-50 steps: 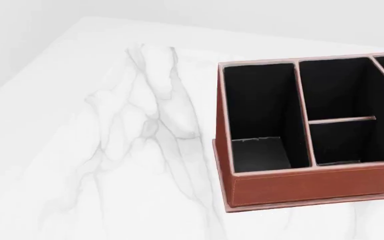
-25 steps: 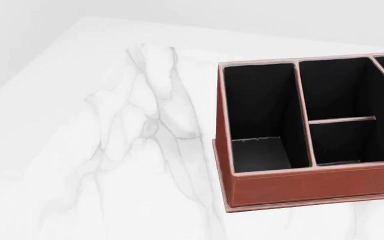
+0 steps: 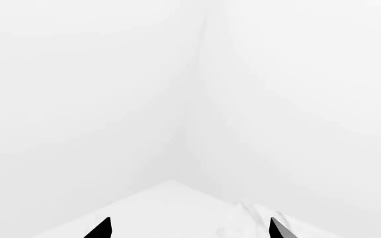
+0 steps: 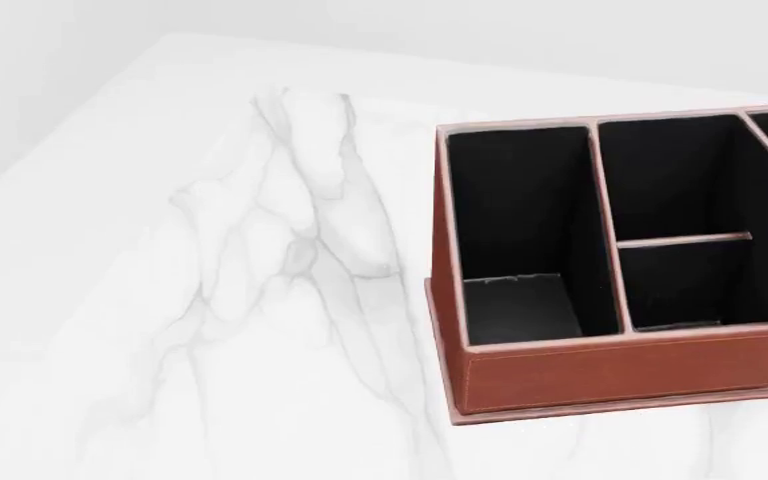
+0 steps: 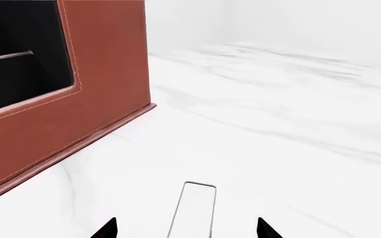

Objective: Pick up the book and place it in the left compartment of the caddy.

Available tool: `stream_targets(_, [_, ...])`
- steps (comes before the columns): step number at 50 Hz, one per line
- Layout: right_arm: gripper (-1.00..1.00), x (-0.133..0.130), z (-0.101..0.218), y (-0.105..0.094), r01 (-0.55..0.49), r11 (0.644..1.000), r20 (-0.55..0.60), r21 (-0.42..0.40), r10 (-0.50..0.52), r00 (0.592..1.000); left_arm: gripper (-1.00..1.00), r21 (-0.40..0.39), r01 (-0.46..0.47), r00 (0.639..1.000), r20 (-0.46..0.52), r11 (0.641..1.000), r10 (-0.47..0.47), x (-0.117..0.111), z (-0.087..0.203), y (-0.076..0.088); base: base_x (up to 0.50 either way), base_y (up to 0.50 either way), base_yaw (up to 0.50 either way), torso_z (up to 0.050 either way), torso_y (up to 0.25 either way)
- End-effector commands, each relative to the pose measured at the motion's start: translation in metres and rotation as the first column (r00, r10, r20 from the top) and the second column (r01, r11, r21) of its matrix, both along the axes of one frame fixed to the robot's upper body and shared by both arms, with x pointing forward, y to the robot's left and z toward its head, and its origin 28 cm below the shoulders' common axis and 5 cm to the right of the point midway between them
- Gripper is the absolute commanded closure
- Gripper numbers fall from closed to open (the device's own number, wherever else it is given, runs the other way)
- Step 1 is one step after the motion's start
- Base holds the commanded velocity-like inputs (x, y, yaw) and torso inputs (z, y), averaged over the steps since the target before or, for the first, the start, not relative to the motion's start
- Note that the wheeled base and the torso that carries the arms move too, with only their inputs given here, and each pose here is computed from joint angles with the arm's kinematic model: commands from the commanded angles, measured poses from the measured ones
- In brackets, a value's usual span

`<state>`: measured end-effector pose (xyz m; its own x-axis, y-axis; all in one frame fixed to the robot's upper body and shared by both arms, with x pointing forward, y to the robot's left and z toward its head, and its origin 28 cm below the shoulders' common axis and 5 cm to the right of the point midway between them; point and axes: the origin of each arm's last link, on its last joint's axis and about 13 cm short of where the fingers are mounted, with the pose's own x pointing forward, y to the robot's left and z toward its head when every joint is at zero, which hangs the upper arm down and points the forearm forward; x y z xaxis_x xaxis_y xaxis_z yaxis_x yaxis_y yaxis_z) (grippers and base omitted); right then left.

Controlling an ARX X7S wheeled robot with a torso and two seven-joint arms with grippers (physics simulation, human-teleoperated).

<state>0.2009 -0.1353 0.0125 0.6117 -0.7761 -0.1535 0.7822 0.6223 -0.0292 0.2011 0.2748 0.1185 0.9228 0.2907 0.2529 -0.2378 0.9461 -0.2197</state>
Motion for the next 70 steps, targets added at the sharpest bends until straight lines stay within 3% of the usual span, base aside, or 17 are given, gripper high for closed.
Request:
stream_targets(1, [-1.0, 0.0, -0.004, -0.001, 0.017, 0.999, -0.026, 0.034, -0.016, 1.0, -1.0, 0.0, 0.001, 1.0, -0.001, 1.0, -0.001, 0.0, 0.0, 0.0, 0.0, 0.0, 0.0, 0.0, 0.0])
stream_targets(17, [-1.0, 0.005, -0.013, 0.0, 0.006, 0.994, -0.059, 0.107, 0.0, 0.998, -1.0, -0.001, 0.002, 1.0, 0.001, 1.0, -0.002, 0.001, 0.001, -0.001, 0.0, 0.0, 0.0, 0.0, 0.0])
stream_targets(33, [-1.0, 0.006, -0.013, 0.0, -0.011, 0.992, -0.047, 0.125, 0.017, 0.999, -1.0, -0.001, 0.003, 1.0, 0.0, 1.0, -0.003, 0.001, 0.0, -0.001, 0.0, 0.0, 0.0, 0.0, 0.0])
stream_targets(34, [1.0, 0.005, -0.012, 0.0, -0.005, 0.991, -0.032, 0.132, 0.009, 0.999, -1.0, 0.0, 0.002, 1.0, 0.0, 1.0, -0.002, 0.001, 0.0, -0.001, 0.0, 0.0, 0.0, 0.0, 0.0])
stream_targets(44, [1.0, -0.003, 0.003, -0.003, 0.013, 0.995, 0.048, 0.097, -0.018, 0.999, -1.0, 0.004, 0.008, 1.0, -0.002, 1.0, -0.008, 0.001, -0.001, -0.002, 0.0, 0.0, 0.0, 0.0, 0.0])
stream_targets(53, [1.0, -0.018, 0.027, -0.009, 0.05, 0.998, 0.243, 0.023, -0.054, 0.968, -1.0, 0.0, 0.004, 1.0, -0.003, 1.0, -0.004, 0.001, -0.001, -0.001, 0.0, 0.0, 0.0, 0.0, 0.001])
stream_targets(59, [1.0, -0.027, 0.043, -0.011, 0.0, 0.999, 0.356, -0.054, 0.019, 0.934, -1.0, -0.002, -0.003, 1.0, -0.004, 1.0, 0.003, 0.001, -0.001, 0.0, 0.0, 0.0, 0.0, 0.0, 0.002])
stream_targets(70, [1.0, -0.029, 0.079, -0.011, -0.078, 0.968, 0.384, -0.241, 0.169, 0.908, -1.0, -0.005, -0.007, 1.0, -0.002, 1.0, 0.007, 0.003, 0.001, 0.0, 0.0, 0.0, 0.0, 0.0, 0.001])
